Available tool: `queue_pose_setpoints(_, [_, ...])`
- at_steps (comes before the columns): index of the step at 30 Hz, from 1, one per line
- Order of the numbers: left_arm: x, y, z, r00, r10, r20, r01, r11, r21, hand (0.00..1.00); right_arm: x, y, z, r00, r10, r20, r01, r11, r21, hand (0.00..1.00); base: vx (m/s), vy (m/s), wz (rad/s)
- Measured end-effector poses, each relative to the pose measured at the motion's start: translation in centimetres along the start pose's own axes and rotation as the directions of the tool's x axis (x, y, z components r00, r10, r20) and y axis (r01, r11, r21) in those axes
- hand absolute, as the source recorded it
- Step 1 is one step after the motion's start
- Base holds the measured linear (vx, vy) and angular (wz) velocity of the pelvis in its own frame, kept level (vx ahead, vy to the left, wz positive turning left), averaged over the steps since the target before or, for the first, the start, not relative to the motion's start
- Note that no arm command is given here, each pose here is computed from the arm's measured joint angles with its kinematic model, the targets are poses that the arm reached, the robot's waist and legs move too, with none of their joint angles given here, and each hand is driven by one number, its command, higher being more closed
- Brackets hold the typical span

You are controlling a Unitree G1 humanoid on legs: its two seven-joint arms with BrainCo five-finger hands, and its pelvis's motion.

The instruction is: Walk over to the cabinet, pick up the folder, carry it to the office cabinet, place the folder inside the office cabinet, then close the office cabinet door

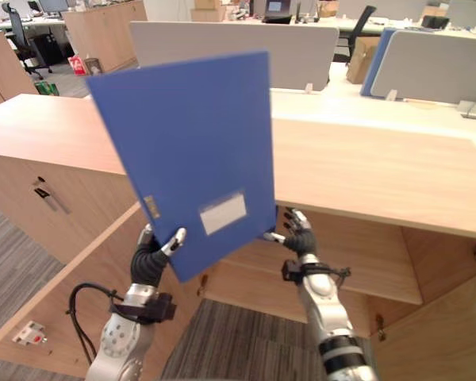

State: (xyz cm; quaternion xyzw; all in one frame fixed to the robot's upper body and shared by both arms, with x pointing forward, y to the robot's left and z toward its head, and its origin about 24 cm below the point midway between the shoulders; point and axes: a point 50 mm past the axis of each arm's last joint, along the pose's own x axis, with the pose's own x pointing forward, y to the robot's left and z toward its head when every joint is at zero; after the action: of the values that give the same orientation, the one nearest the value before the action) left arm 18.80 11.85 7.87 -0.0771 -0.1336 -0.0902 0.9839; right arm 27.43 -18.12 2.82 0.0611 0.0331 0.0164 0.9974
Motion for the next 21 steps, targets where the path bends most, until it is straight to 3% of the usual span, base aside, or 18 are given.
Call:
queue_pose_setpoints(3, [-0.2, -0.1, -0.1, 1.000, -0.024, -0.011, 0.025, 0.999, 0.032, 1.00, 0.2, -0.4, 0.3, 0.999, 0.045, -0.019, -0.045, 0.999, 0.012, 0.00, 0.00, 0.000, 0.00])
queue_pose_setpoints(8, [-1.7, 0.0, -0.9, 0.996, -0.039, -0.081, 0.044, 0.998, 0.054, 1.00, 0.7, 0.5, 1.0, 0.969, 0.232, -0.082, -0.235, 0.971, -0.029, 0.00, -0.01, 0.009, -0.05])
queue_pose_setpoints(13, [-2.2, -0.1, -1.2, 0.994, -0.042, -0.101, 0.047, 0.998, 0.048, 1.00, 1.2, 0.6, 1.6, 0.943, 0.305, -0.132, -0.310, 0.950, -0.024, 0.00, -0.03, 0.013, -0.06])
queue_pose_setpoints(21, [-2.9, 0.1, -1.3, 0.991, -0.055, -0.120, 0.061, 0.997, 0.049, 1.00, 2.8, 2.4, 4.2, 0.864, 0.481, -0.147, -0.498, 0.860, -0.116, 0.00, -0.04, 0.017, 0.00])
